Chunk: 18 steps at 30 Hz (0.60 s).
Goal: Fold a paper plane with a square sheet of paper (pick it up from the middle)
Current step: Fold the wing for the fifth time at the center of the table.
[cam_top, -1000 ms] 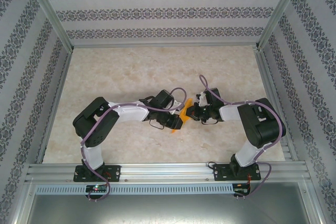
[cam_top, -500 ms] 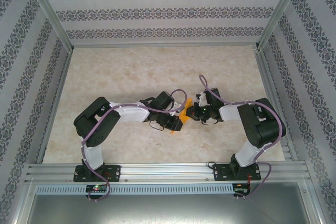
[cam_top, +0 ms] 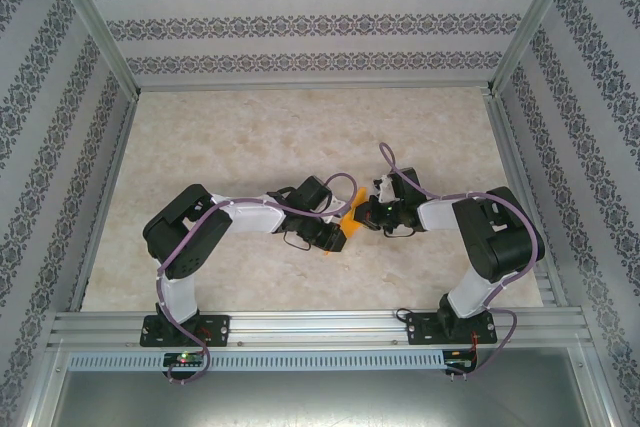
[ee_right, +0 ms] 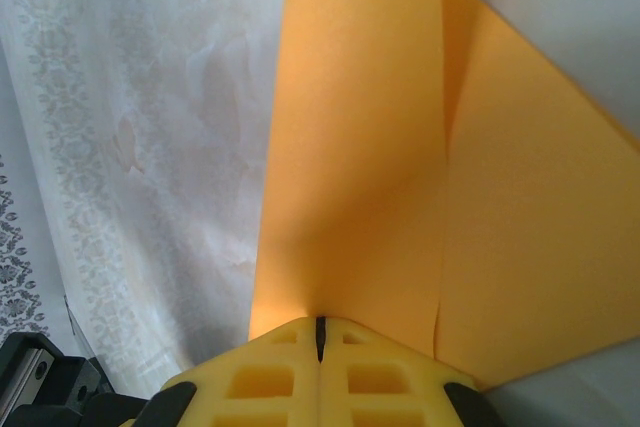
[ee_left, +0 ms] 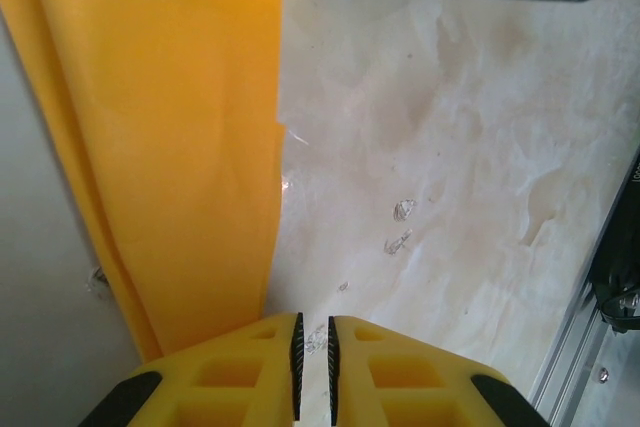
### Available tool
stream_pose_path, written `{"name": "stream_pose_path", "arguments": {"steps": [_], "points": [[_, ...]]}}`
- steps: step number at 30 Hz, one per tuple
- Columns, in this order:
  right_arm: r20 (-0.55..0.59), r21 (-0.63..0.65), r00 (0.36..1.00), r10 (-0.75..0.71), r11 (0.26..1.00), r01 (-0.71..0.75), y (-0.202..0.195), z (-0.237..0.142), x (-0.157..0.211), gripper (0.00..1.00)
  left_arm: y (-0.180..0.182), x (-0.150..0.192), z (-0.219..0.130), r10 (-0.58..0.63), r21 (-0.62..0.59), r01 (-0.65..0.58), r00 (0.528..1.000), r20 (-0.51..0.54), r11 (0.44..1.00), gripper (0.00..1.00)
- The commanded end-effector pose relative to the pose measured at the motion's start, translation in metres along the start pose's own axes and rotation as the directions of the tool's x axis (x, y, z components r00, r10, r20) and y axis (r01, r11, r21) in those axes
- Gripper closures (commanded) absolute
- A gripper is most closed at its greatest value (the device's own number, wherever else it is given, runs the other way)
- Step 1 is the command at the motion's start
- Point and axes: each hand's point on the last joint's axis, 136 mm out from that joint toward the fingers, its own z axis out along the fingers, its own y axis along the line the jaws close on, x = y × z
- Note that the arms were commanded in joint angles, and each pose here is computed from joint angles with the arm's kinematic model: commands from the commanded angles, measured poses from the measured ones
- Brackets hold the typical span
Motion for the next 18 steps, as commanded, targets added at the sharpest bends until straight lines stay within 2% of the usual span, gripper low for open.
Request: {"name": "stream_pose_path", "arguments": {"steps": [1, 18], "points": [[-0.029, 0.094, 0.999, 0.029, 0.995, -0.027, -0.028, 0.005, 0.015, 1.0, 0.008, 0.018, 0.002, 0.006, -0.03, -0.007, 0.999, -0.047, 1.0, 0.81], [-0.041, 0.133, 0.999, 0.029, 0.991, -0.023, -0.037, 0.004, 0.018, 1.0, 0.007, 0.039, -0.003, 0.008, -0.004, -0.008, 0.996, -0.084, 1.0, 0.82]]}}
